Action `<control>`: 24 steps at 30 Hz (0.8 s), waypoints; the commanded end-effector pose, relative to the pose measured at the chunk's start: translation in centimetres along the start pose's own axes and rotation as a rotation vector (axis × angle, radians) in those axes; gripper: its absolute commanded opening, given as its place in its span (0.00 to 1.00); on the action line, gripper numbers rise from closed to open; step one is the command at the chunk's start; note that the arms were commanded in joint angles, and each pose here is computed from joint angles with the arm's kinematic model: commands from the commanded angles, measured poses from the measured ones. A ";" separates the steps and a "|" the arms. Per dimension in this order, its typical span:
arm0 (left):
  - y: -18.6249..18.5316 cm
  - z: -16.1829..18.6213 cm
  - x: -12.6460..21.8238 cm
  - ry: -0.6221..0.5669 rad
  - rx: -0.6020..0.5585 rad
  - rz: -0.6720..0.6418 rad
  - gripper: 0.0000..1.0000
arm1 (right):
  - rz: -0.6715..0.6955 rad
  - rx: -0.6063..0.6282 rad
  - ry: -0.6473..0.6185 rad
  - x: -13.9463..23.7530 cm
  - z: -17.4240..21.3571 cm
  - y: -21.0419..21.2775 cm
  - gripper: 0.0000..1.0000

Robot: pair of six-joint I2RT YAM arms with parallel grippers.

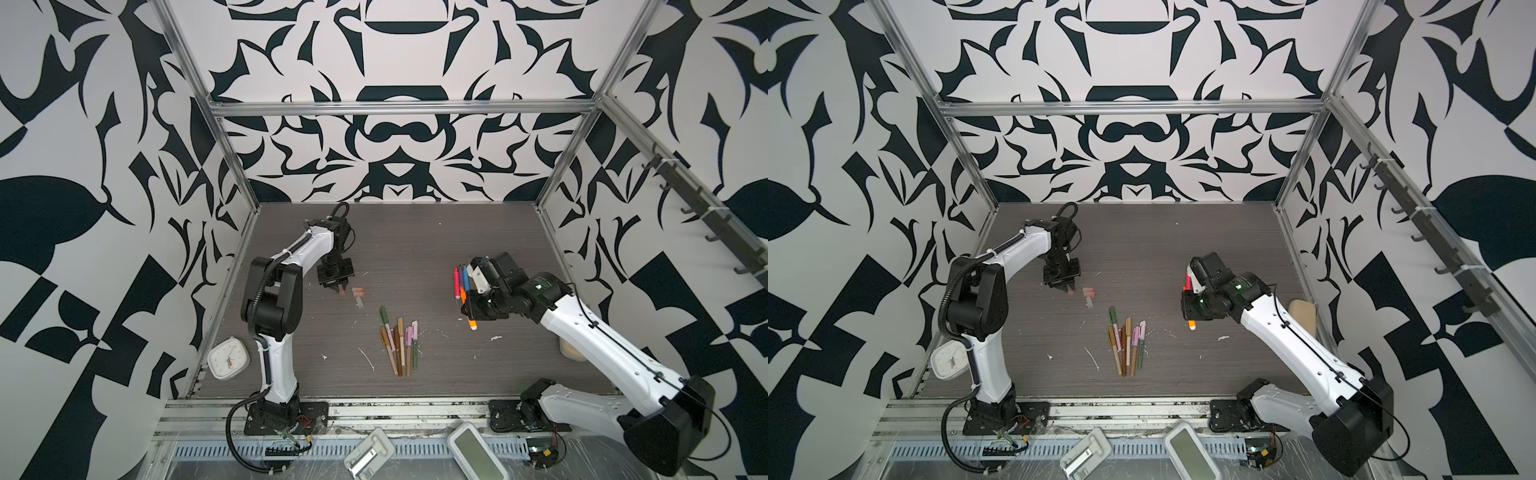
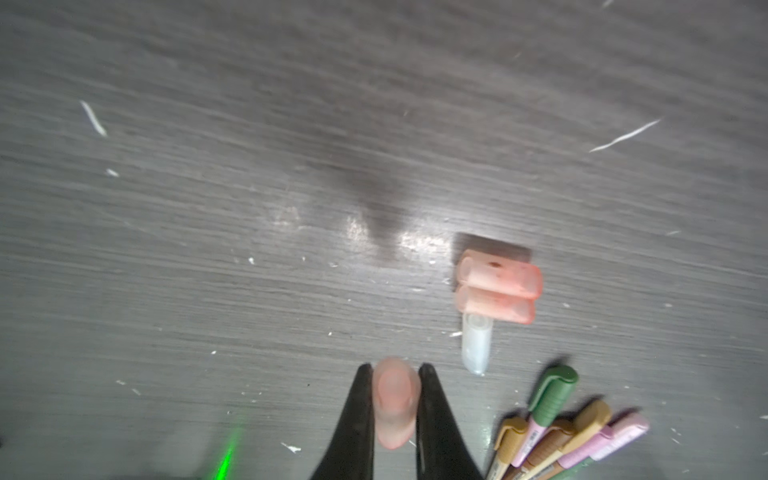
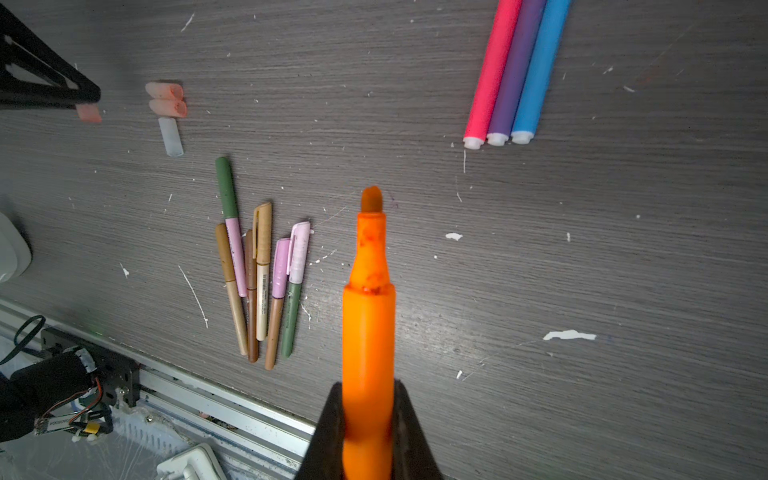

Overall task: Open the pen caps
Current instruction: 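Lower the pink cap by the caps while the right gripper carries the highlighter away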

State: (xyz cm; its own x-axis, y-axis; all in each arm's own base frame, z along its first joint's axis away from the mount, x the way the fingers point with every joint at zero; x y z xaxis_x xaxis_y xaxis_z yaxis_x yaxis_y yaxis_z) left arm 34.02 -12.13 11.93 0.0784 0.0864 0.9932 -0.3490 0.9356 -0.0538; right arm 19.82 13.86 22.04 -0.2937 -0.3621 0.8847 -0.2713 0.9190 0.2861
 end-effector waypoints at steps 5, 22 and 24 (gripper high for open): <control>0.0 0.8 -1.8 0.080 0.017 0.022 0.00 | -0.011 0.002 -0.021 0.2 -0.4 0.2 0.00; -0.6 0.4 -3.3 0.112 0.035 0.043 0.14 | 0.007 0.018 -0.022 0.5 -0.5 0.0 0.00; -0.7 0.3 -3.3 0.113 0.038 0.044 0.14 | 0.014 0.020 -0.022 0.5 -0.5 0.0 0.00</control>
State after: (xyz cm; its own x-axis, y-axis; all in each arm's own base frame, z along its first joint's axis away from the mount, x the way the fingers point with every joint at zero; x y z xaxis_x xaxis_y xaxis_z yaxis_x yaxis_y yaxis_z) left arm 34.26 -13.28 9.50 0.1141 0.1707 0.9787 -0.3723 0.9207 -0.1172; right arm 19.90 13.89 22.02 -0.2954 -0.3614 0.8844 -0.2774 0.9183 0.2826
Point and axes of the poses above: each gripper's point midway between its finger pads, its own x axis back along the fingers, its own y axis along the line the jaws close on, z = x × y, the point moved 6 cm from there along x, back along the fingers, and after that the axes turned 9 degrees about x, right-handed, at the moved point
